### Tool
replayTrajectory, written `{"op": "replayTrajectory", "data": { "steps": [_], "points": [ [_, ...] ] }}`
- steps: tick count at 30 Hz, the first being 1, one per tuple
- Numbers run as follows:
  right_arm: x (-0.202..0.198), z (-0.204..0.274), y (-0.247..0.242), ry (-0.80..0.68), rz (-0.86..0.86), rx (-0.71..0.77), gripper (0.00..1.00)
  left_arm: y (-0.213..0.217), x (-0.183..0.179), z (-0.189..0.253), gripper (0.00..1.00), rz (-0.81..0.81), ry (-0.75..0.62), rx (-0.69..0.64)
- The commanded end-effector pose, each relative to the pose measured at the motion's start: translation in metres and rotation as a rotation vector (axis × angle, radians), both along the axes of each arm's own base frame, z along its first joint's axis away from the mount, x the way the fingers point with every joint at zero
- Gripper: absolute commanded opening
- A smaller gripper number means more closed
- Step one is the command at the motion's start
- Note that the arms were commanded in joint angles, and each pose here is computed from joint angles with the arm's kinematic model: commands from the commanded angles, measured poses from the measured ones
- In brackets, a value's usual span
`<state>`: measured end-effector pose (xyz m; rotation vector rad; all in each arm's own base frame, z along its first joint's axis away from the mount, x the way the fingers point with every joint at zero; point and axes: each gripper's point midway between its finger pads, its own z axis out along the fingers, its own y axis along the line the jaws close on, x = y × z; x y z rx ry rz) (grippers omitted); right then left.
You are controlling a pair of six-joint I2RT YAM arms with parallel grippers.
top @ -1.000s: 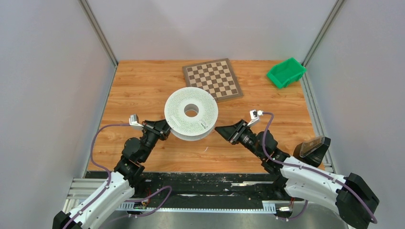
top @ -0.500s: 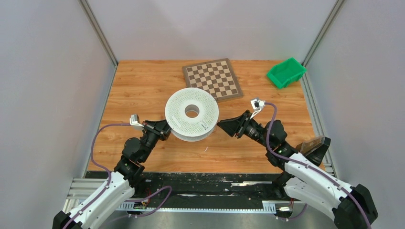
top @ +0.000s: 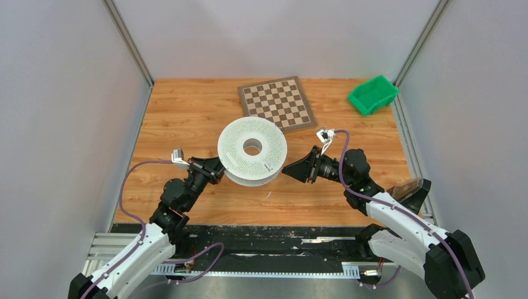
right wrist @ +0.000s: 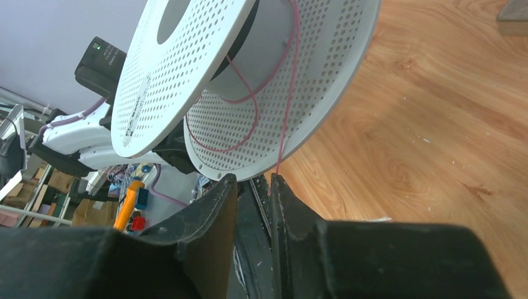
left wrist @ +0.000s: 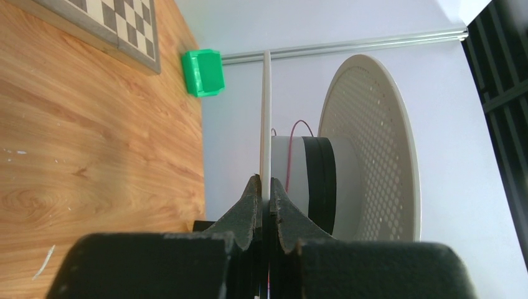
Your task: Wrap the cables
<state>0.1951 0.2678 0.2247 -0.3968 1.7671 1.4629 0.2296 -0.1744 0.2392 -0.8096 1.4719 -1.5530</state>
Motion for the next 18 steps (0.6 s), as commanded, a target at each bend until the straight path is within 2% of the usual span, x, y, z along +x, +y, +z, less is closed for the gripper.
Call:
{"op": "replayTrajectory", "data": {
  "steps": [1, 5, 18],
  "points": [
    [-0.003, 0.02, 0.005, -0.058, 0.05, 0.052, 0.24, 0.004, -0.008, 0.058, 0.0, -0.006, -0.147, -0.106],
    [0.0, 0.017, 0.005, -0.051, 0.041, 0.057, 0.19, 0.003, -0.007, 0.057, 0.0, -0.006, -0.144, -0.106],
    [0.007, 0.005, 0.004, -0.025, 0.002, 0.036, 0.21, 0.002, -0.006, 0.058, 0.0, -0.008, -0.146, -0.108]
  ]
}}
